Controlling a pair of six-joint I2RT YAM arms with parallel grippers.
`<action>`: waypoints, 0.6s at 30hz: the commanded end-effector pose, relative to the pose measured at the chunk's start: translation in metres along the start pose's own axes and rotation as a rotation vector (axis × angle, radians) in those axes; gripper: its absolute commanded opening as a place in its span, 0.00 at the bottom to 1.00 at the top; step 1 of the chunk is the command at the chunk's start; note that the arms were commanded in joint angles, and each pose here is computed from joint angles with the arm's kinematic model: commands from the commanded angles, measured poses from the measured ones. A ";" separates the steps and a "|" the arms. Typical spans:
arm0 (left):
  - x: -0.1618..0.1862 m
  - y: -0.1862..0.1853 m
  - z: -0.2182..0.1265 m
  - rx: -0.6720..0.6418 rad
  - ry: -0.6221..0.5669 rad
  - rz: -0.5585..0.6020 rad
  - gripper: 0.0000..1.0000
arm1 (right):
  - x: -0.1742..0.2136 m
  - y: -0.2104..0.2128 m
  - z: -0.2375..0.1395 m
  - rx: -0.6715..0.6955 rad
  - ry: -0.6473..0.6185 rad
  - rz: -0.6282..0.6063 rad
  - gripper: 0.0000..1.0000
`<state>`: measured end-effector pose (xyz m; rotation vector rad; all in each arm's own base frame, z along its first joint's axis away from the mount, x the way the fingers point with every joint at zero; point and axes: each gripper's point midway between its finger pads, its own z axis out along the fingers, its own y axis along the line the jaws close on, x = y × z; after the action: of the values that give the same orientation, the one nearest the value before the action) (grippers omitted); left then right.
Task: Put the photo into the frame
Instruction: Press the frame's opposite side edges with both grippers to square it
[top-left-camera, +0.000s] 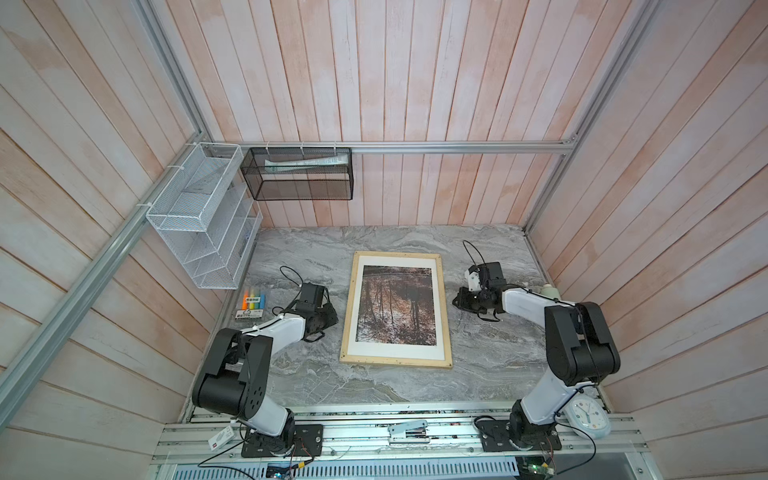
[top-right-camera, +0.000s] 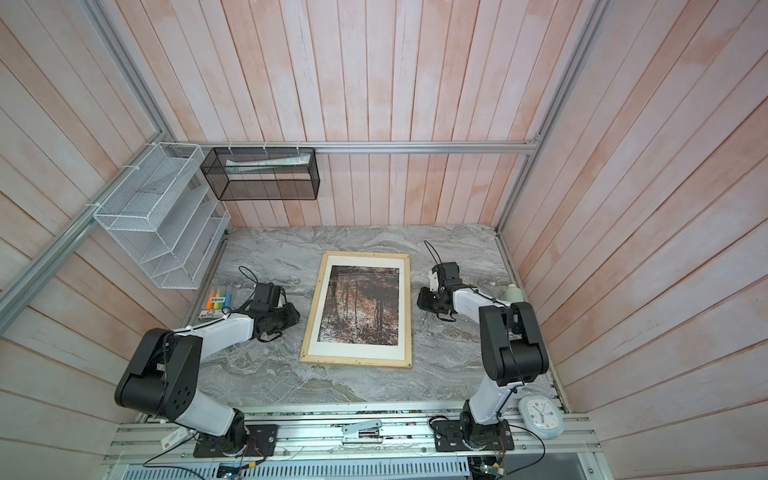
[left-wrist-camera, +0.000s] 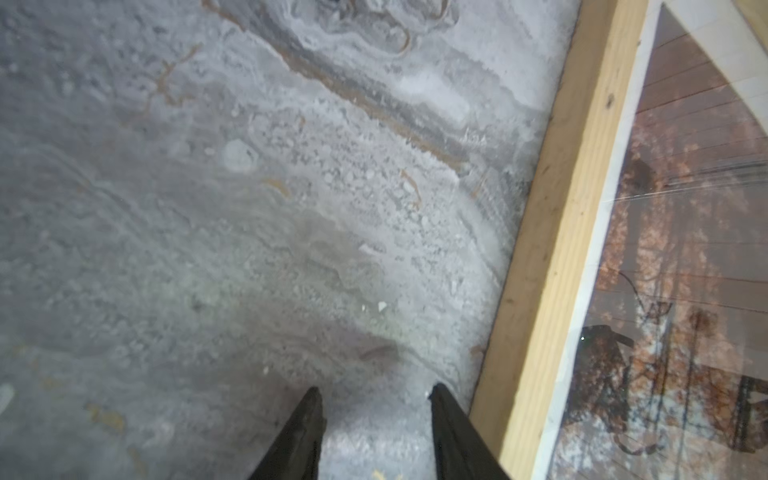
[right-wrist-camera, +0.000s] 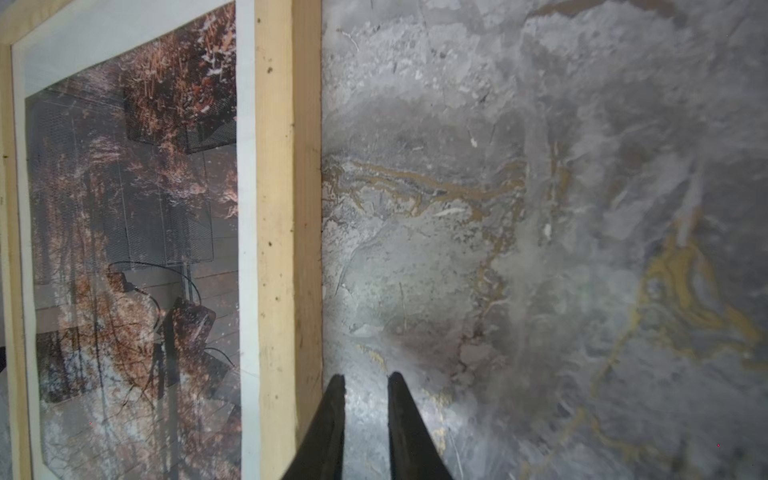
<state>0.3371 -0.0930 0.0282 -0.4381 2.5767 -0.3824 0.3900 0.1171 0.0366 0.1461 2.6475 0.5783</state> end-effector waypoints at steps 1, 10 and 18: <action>0.020 0.006 -0.010 -0.045 0.020 0.025 0.44 | -0.020 0.002 0.008 0.008 -0.034 -0.024 0.20; 0.046 0.009 -0.030 -0.071 0.052 0.042 0.43 | -0.041 0.000 0.032 0.023 -0.017 -0.040 0.15; 0.068 0.011 -0.034 -0.088 0.102 0.068 0.39 | -0.055 -0.001 0.045 0.033 -0.006 -0.052 0.14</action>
<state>0.2731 -0.1029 0.0279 -0.3733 2.6783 -0.3085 0.4562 0.1255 0.0260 0.1057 2.6236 0.5500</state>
